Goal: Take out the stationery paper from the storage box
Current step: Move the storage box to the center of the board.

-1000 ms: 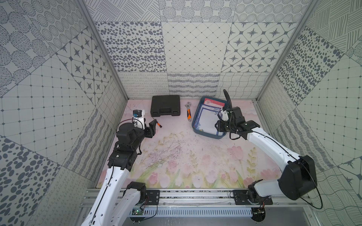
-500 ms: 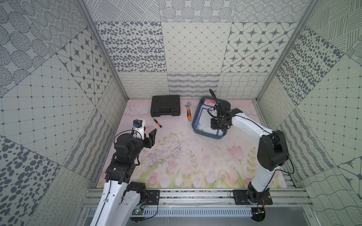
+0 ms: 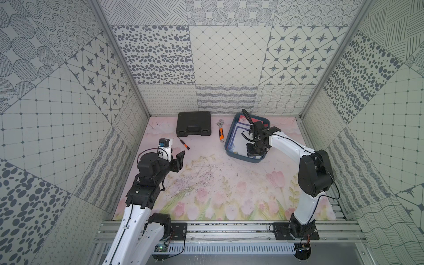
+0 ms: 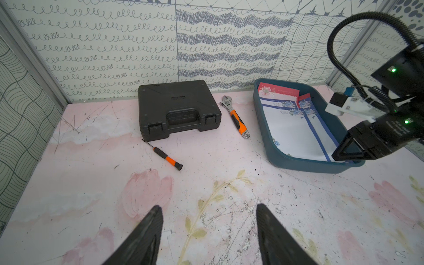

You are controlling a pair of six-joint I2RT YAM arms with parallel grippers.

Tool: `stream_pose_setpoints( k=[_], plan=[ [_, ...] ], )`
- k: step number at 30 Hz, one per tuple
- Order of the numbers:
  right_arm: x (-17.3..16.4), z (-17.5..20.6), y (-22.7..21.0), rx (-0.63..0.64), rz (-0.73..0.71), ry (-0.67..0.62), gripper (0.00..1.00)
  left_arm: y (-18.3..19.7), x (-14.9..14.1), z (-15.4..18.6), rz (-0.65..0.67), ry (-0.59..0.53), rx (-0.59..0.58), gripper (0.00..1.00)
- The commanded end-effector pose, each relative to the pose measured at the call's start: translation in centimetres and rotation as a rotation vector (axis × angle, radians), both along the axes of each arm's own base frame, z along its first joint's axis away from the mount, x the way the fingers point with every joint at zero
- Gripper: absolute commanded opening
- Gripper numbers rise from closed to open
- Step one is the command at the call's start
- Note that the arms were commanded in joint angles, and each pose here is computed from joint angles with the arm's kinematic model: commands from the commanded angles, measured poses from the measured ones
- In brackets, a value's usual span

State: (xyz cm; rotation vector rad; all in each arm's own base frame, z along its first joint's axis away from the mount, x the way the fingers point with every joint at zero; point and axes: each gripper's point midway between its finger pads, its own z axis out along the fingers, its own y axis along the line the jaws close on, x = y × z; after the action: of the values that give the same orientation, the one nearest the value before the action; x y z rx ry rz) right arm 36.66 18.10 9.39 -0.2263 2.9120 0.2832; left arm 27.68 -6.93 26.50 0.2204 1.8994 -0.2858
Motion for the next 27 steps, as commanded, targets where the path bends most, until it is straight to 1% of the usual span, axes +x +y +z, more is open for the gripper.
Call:
stream_pose_setpoints(
  k=[1, 9, 20, 27],
  plan=[
    [-1.2, -1.2, 0.3, -0.005, 0.038, 0.059, 0.34, -0.6, 0.0, -0.1, -0.031, 0.034, -0.014, 0.65],
    [-3.6, -2.3, -1.3, -0.069, 0.036, 0.132, 0.33, -0.2, -0.2, 0.1, -0.009, 0.029, -0.005, 0.67],
    [-6.3, -2.6, -3.0, -0.088, 0.000, 0.164, 0.33, -0.3, 0.0, -0.6, -0.007, 0.063, -0.023, 0.68],
    [-8.9, -3.2, -5.2, -0.106, -0.050, 0.211, 0.32, -0.5, 0.1, -0.8, -0.006, 0.097, -0.038, 0.68]
  ],
)
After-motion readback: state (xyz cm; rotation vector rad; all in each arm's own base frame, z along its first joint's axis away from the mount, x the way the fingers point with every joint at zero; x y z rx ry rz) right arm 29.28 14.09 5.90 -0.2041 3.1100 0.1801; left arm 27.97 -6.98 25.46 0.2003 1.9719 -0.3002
